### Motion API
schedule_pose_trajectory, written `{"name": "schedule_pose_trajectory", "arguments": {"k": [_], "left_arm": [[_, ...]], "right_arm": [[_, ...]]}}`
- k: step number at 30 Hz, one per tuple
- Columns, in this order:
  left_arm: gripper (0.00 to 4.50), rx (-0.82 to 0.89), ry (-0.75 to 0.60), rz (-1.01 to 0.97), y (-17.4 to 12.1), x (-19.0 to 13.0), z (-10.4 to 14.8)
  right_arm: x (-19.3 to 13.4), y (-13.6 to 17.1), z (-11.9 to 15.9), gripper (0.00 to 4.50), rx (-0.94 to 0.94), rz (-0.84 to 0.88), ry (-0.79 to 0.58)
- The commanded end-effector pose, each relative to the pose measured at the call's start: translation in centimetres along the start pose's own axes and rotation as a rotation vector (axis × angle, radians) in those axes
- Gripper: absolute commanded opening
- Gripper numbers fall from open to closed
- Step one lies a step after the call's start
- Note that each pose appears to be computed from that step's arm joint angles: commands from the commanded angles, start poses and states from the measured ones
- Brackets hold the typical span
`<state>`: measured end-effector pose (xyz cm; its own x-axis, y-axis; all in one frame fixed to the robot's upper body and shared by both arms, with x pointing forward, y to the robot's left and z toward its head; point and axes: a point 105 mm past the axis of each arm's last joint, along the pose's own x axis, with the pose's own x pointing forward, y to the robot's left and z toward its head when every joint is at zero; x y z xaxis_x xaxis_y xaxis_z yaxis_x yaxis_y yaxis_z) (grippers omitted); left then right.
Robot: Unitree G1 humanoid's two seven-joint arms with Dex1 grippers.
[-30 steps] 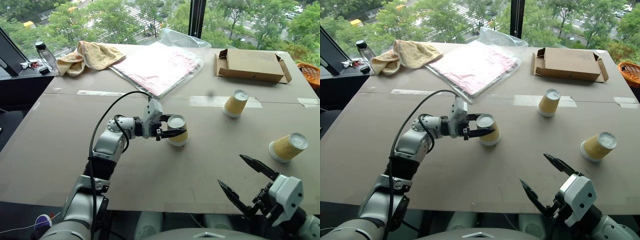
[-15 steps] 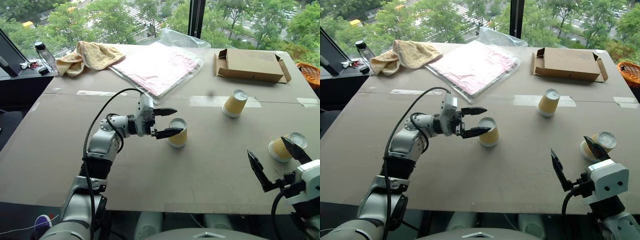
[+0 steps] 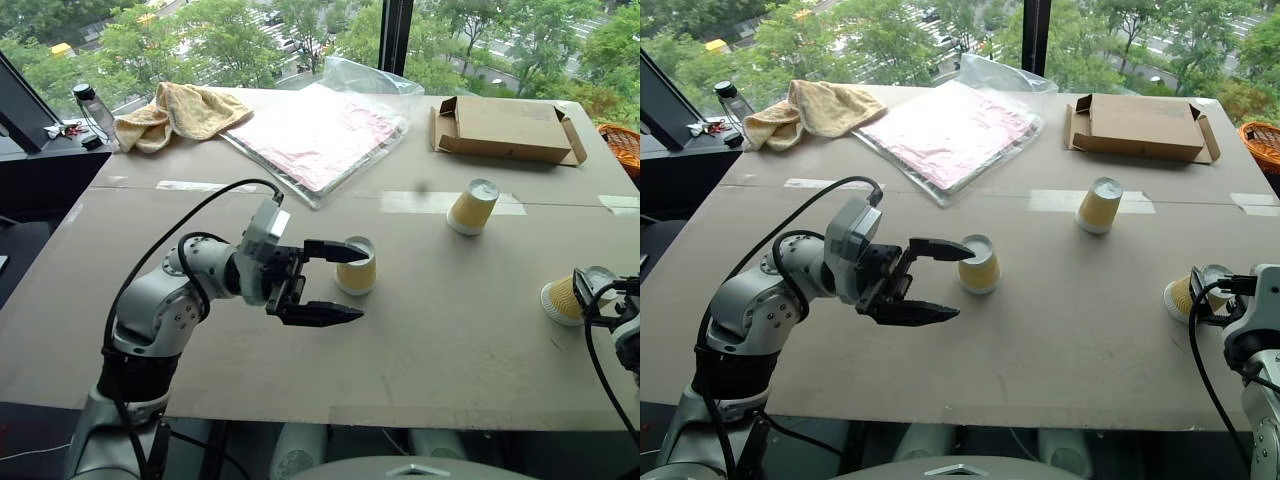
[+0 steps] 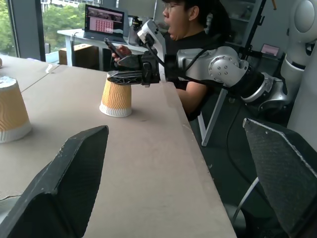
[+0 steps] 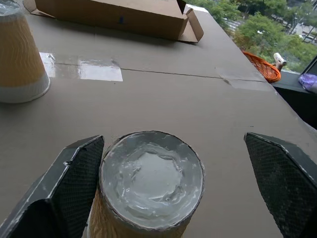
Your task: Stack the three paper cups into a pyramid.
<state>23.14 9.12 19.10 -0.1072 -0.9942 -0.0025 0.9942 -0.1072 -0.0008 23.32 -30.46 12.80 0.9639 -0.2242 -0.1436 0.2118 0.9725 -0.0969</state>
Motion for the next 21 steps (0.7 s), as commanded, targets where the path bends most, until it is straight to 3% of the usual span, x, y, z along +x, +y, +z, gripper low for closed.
{"name": "schedule_pose_trajectory", "arguments": {"k": [1,4,8,10,14,16,21], "left_arm": [[4.48,0.035,-0.002,-0.011,-1.0,0.6,0.5],[4.5,0.04,-0.015,-0.002,-1.8,1.5,1.1],[4.5,0.049,-0.036,0.046,-2.2,2.0,1.9],[4.5,0.076,-0.062,0.14,-1.3,1.5,2.1],[4.5,0.121,-0.144,0.365,1.5,-1.8,1.4],[4.5,0.057,-0.135,0.413,1.6,-4.2,0.1],[4.5,-0.041,-0.095,0.494,0.3,-8.5,-1.9]], "right_arm": [[0.0,-0.8,0.1,4.5,0.049,-0.024,0.012],[0.2,-0.7,0.0,3.66,0.063,-0.014,0.015],[0.1,-0.2,1.2,2.06,0.032,0.031,-0.04],[-0.1,1.2,2.4,2.01,0.019,0.116,-0.093],[-1.7,7.9,4.9,2.01,-0.016,0.489,-0.173],[-2.0,11.5,5.7,2.01,-0.041,0.648,-0.199],[-1.0,17.2,5.5,2.01,-0.085,0.86,-0.178]]}}
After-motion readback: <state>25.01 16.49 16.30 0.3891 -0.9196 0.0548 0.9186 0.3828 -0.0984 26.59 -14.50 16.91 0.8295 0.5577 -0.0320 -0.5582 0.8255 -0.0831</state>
